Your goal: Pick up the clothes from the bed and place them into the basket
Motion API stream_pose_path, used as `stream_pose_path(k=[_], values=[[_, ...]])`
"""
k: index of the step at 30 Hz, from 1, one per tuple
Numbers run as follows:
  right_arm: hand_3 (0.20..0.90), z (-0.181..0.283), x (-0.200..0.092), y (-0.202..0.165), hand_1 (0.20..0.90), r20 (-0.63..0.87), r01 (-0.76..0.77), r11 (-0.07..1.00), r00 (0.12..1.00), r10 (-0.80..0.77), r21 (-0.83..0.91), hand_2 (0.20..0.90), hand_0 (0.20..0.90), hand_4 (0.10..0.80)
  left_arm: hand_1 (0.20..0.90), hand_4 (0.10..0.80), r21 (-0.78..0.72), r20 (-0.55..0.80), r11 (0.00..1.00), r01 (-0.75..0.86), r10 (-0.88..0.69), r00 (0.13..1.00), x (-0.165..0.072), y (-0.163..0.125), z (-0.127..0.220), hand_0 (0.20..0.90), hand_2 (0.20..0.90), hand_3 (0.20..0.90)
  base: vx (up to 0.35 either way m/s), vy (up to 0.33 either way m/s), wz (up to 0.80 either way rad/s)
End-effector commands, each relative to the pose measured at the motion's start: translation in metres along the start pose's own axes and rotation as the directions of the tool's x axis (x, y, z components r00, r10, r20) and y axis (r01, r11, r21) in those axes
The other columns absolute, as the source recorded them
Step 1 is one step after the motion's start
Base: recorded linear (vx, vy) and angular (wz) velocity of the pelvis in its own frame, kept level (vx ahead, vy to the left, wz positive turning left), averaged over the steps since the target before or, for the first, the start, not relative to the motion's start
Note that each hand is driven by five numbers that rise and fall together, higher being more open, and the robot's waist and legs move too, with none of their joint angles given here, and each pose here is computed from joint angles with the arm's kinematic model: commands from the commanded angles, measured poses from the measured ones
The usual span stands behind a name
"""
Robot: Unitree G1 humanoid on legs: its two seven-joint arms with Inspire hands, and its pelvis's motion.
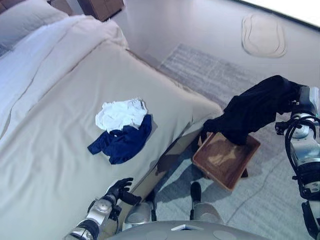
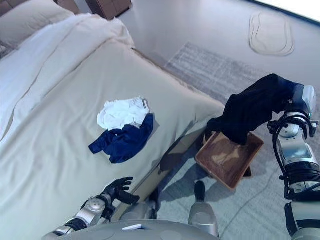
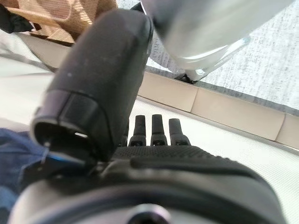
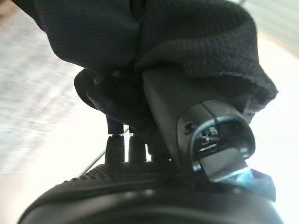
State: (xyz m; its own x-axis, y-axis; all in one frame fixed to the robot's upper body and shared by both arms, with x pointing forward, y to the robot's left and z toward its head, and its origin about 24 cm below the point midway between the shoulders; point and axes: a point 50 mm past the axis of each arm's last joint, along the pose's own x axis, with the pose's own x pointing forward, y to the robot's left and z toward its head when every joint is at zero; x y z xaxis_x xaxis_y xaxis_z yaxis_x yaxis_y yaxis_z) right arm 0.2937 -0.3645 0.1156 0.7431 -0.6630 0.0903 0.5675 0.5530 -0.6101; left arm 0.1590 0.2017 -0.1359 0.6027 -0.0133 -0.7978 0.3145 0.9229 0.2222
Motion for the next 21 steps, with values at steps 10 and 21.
stream_pose_path(k=[10, 21], values=[[0.200, 0.047, 0.023, 0.001, 0.300, 0.128, 0.211, 0.977, 0.969, -0.212, 0.018, 0.300, 0.300, 0.100, 0.900, 0.800, 0.003, 0.284, 1.000, -0.018, 0.016, 0.959, 0.009, 0.009, 0.074, 0.900, 0.900, 0.900, -0.076, -0.002, 0.05], [0.900, 0.022, 0.043, -0.003, 0.900, -0.175, -0.009, 0.956, 0.984, -0.045, -0.294, 0.900, 0.900, 0.800, 0.900, 0.800, 0.048, 0.349, 0.999, -0.007, -0.010, 0.937, 0.005, 0.015, 0.090, 0.900, 0.900, 0.900, -0.007, -0.003, 0.11]])
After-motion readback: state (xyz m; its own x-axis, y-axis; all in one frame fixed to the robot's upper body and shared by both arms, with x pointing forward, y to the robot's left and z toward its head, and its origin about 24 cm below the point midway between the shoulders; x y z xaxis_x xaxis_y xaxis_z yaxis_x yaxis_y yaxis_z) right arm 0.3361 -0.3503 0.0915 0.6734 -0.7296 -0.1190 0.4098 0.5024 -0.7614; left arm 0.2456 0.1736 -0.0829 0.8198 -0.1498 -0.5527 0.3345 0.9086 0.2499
